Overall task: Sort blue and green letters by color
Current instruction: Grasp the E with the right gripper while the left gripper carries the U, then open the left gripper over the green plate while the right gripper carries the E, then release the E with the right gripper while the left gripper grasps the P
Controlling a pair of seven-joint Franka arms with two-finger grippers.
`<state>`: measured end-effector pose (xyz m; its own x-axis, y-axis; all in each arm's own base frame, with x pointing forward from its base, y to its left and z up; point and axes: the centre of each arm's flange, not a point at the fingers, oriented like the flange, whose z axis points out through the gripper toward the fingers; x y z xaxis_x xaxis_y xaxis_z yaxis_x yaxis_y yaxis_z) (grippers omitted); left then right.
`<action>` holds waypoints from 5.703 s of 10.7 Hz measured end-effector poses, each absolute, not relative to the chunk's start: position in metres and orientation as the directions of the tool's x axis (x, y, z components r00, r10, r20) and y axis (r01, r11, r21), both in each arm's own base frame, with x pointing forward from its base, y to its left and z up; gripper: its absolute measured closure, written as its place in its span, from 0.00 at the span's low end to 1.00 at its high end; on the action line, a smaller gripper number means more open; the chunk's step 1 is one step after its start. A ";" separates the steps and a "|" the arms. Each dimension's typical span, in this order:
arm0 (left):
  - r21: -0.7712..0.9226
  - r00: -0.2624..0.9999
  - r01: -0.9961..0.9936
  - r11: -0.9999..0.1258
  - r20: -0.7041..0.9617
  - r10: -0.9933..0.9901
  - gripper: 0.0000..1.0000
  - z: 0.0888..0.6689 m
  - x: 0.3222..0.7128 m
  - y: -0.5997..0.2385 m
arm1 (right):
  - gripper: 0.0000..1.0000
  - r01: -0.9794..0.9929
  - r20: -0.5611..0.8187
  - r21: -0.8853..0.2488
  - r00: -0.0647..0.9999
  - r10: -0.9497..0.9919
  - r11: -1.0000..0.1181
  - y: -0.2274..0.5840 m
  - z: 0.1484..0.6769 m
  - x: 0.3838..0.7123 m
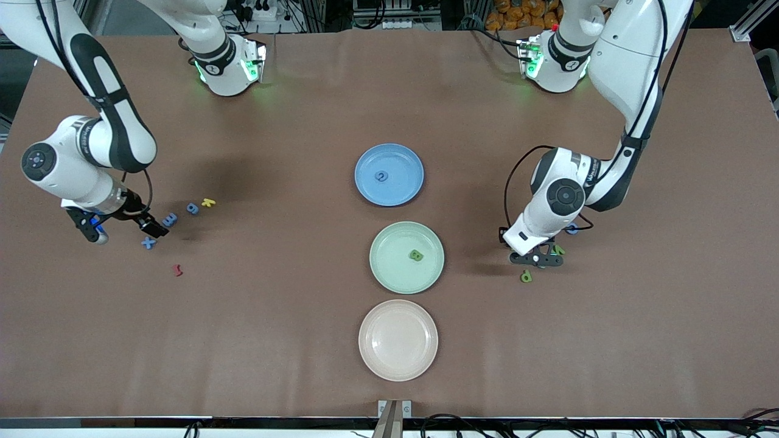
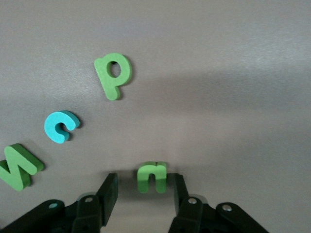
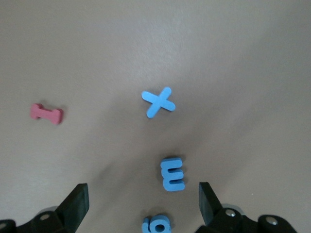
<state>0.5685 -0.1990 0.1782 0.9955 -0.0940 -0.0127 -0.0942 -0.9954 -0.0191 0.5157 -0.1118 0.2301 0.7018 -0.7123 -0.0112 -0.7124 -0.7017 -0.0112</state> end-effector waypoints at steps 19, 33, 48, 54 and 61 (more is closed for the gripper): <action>0.153 0.993 -0.048 -0.987 0.114 -0.031 0.73 0.236 0.566 -0.408 | 0.67 -0.630 -0.019 -0.012 0.777 -0.630 -0.776 -0.122 0.176 0.498; 0.068 0.983 -0.142 -0.987 0.128 -0.133 0.00 0.254 0.672 -0.216 | 0.75 -0.399 -0.015 -0.036 0.917 -0.399 -0.916 0.039 0.257 0.566; 0.025 0.998 0.050 -0.998 -0.024 0.049 0.47 0.180 0.657 -0.182 | 0.57 -0.075 -0.058 -0.096 0.996 -0.070 -0.993 0.493 0.263 0.397; 0.013 0.999 0.036 -0.999 -0.009 0.036 0.72 0.180 0.663 -0.181 | 0.00 -0.156 -0.080 -0.055 0.985 -0.151 -0.986 0.454 0.272 0.447; 0.038 0.998 -0.055 -0.998 0.035 -0.053 0.72 0.201 0.657 -0.250 | 0.00 -0.254 -0.068 -0.039 0.966 -0.251 -0.967 0.221 0.303 0.588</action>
<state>0.6565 -0.2499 0.2013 0.9980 -0.0533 0.0351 -0.0547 -0.9978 0.0383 0.5879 0.2207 0.3032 0.9657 -0.2506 -0.0676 -0.2536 -0.9665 -0.0395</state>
